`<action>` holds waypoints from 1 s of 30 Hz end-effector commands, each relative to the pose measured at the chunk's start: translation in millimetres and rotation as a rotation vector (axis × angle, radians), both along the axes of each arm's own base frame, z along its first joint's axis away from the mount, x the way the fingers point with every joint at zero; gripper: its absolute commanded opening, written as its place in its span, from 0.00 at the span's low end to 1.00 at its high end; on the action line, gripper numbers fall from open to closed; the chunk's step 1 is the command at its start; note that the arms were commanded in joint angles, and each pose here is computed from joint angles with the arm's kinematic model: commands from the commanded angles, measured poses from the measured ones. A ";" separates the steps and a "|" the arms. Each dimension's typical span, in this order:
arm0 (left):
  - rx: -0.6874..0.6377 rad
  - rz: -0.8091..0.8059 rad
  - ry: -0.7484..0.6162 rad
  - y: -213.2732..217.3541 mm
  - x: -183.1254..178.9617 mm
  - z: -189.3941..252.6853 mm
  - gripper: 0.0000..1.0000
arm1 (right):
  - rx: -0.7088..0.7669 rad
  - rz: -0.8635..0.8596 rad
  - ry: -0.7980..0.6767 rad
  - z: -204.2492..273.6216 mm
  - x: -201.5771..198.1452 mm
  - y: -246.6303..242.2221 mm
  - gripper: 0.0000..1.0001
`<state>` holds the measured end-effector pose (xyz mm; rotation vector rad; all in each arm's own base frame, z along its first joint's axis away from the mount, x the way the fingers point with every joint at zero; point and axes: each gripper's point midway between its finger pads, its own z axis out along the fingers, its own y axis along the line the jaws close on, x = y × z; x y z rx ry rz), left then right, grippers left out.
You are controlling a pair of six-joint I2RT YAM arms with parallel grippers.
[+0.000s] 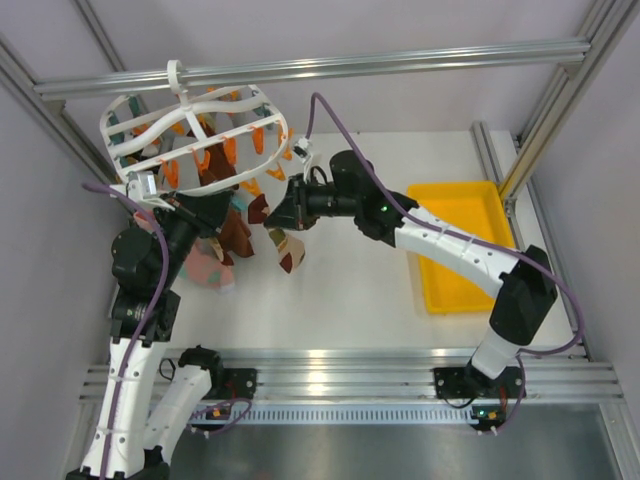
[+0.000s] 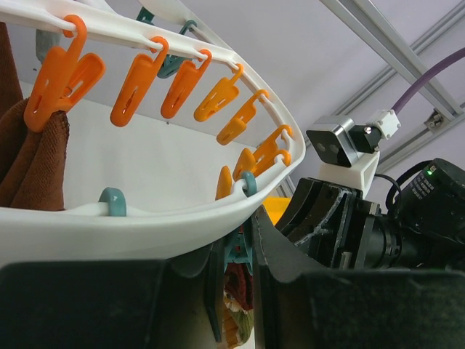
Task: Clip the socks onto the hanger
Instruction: Clamp the sock onto the hanger.
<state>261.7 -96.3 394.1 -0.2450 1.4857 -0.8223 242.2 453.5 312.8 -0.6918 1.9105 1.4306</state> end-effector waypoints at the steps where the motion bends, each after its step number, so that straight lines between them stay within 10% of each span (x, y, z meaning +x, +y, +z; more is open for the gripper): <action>1: -0.005 0.000 -0.005 0.1 6.1 -3.0 0.00 | 0.089 0.030 -0.055 38.2 -9.3 11.4 0.00; 30: -0.014 -0.034 0.020 -5.9 8.3 -11.7 0.00 | 0.125 0.059 -0.094 57.4 -16.8 24.5 0.00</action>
